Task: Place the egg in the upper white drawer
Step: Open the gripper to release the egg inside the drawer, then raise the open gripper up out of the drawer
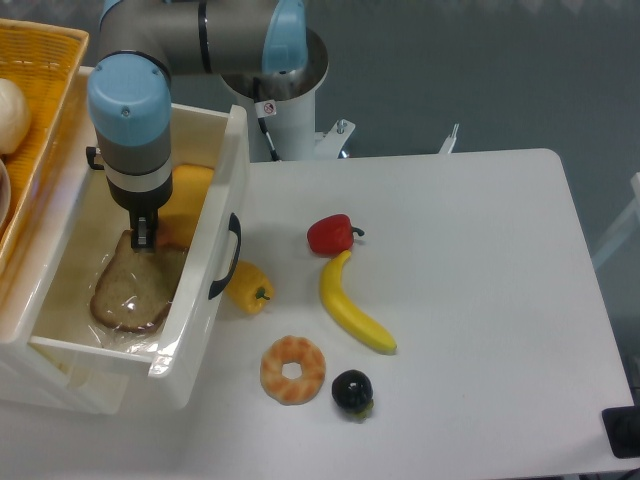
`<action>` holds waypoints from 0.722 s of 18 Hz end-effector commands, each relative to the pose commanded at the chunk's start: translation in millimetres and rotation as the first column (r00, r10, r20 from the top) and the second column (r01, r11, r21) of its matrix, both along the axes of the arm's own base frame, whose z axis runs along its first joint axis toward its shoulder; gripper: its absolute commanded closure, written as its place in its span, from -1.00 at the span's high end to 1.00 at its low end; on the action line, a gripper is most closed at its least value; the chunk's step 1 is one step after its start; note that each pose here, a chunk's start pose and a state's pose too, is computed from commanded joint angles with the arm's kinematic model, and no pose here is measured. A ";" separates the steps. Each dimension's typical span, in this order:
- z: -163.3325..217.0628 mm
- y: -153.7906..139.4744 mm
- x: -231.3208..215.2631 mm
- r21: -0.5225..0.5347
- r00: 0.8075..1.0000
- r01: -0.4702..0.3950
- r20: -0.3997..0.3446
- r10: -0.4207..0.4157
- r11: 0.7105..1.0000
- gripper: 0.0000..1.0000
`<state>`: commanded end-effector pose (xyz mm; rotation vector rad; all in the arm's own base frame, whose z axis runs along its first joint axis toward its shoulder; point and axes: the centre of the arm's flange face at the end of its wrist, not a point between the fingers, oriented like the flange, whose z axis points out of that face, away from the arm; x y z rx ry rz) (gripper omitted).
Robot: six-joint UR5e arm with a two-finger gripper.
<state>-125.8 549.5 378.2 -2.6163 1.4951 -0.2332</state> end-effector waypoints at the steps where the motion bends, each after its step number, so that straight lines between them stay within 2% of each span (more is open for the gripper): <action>1: -0.7 -0.3 0.1 -0.001 1.000 0.000 0.001 0.000 1.000 0.49; 5: 0.8 -0.3 0.2 0.002 1.000 0.001 -0.001 -0.001 1.000 0.49; 8: 4.3 -0.4 -1.5 0.010 1.000 -0.002 -0.004 0.002 1.000 0.70; 10: 10.6 0.1 -5.6 0.024 1.000 -0.009 -0.011 0.009 1.000 0.99; 13: 23.4 -3.5 -7.2 0.045 1.000 -0.015 -0.021 0.016 0.999 0.99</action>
